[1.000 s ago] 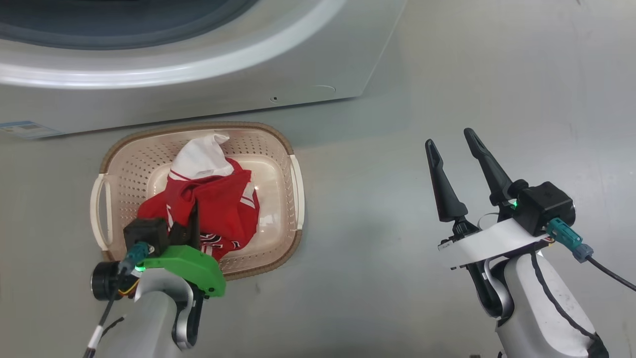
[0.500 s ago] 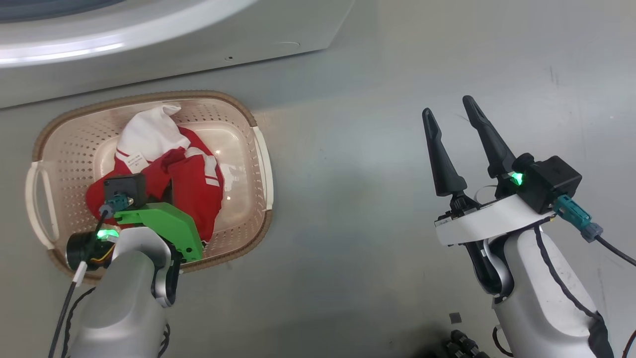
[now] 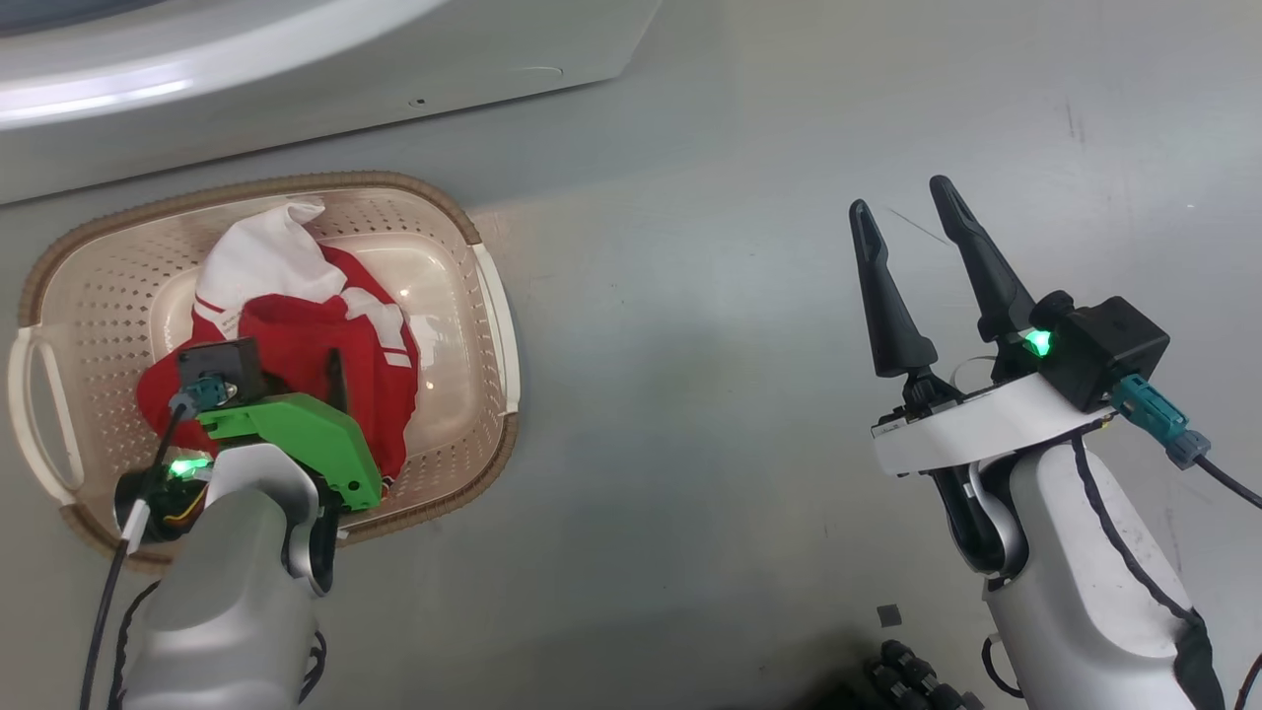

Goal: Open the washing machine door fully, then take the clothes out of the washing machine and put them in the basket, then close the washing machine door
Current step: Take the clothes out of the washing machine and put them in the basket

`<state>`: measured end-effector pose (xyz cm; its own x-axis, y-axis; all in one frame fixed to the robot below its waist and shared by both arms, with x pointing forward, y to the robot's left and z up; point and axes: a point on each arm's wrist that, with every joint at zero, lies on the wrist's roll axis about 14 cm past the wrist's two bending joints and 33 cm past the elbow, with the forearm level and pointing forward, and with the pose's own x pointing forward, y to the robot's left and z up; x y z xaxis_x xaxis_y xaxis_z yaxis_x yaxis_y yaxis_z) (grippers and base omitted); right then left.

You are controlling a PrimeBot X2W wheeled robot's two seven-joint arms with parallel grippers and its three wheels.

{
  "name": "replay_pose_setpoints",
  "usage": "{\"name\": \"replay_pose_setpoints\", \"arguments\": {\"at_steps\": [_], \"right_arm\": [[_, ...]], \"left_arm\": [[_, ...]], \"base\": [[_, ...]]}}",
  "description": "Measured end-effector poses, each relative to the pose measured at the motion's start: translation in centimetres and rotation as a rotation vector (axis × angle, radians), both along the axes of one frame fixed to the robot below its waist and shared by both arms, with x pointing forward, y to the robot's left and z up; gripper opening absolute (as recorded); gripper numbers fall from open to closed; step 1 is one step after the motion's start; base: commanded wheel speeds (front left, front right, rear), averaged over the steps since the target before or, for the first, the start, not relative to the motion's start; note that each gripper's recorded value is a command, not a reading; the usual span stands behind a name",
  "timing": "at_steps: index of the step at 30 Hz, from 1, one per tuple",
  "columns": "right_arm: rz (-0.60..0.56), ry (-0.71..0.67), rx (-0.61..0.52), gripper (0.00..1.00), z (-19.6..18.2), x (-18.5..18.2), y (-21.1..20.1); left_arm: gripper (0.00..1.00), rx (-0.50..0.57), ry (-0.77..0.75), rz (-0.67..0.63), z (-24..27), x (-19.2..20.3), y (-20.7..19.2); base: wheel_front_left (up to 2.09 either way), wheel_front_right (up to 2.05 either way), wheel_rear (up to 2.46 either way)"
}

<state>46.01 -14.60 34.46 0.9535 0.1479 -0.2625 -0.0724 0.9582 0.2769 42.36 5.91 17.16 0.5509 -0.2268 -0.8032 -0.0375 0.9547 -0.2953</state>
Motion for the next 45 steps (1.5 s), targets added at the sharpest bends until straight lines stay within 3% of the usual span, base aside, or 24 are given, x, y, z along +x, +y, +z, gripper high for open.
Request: {"name": "replay_pose_setpoints", "arguments": {"at_steps": [10,25,36,45], "right_arm": [[-0.001,-0.02,0.002,1.0,1.0,0.1,0.1],[-0.045,-0.081,-0.004,1.0,4.2,-0.3,-1.2],[-0.021,-0.127,-0.002,1.0,6.6,-1.4,-0.2],[-0.013,-0.173,-0.001,1.0,8.9,-2.5,0.2]], "left_arm": [[1.0,0.005,-0.069,0.026,1.5,0.5,0.7],[1.0,-0.021,-0.271,0.036,7.5,2.5,1.1],[1.0,-0.061,-0.557,0.082,16.8,6.0,2.0],[1.0,-0.055,-0.735,0.071,23.0,5.4,2.5]], "base": [[0.0,0.0,0.0],[0.0,0.0,0.0],[0.0,0.0,0.0],[0.0,0.0,0.0]]}}
